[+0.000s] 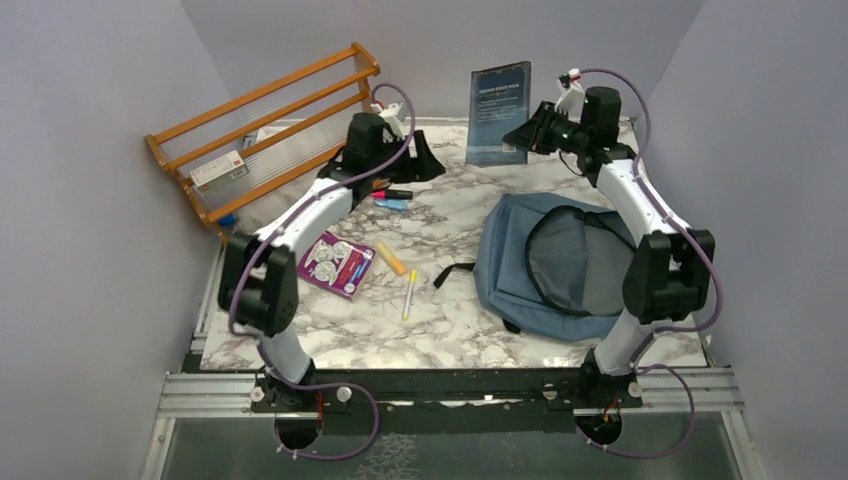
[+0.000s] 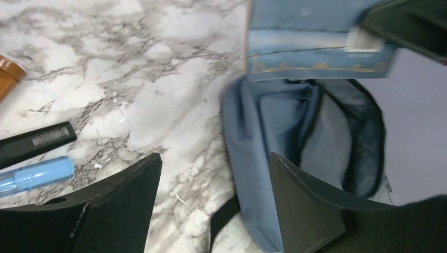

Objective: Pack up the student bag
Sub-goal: Pick up the book from the center of the board.

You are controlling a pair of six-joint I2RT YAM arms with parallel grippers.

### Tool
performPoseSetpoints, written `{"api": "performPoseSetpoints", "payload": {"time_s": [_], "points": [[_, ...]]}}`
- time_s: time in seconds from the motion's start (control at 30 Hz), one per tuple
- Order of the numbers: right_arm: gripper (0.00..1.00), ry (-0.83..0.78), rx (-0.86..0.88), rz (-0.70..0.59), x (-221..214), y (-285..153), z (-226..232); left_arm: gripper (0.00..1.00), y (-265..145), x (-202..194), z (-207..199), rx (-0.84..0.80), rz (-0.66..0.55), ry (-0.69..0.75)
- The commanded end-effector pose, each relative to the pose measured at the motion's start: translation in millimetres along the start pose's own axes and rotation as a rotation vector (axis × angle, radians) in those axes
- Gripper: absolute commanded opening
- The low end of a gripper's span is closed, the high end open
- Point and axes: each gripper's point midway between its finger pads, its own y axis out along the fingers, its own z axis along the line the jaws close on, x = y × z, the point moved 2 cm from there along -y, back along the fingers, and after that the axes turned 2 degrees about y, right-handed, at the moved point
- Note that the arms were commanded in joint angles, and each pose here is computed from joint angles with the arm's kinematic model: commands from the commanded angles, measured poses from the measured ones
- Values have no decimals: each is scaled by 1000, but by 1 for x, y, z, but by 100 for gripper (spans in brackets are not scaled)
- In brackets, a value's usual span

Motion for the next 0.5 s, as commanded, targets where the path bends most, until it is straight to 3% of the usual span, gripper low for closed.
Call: {"api": "performPoseSetpoints", "payload": {"time_s": [0.0, 0.2, 0.47], "points": [[1, -117, -28, -3, -7, -38, 25, 77, -67, 22, -40, -53, -136, 171], [1, -232, 42, 4, -40, -94, 75, 83, -142, 10, -66, -65, -214, 301], [1, -271, 201, 165, -105, -149, 129, 85, -212, -13, -99, -156, -261, 467]]}}
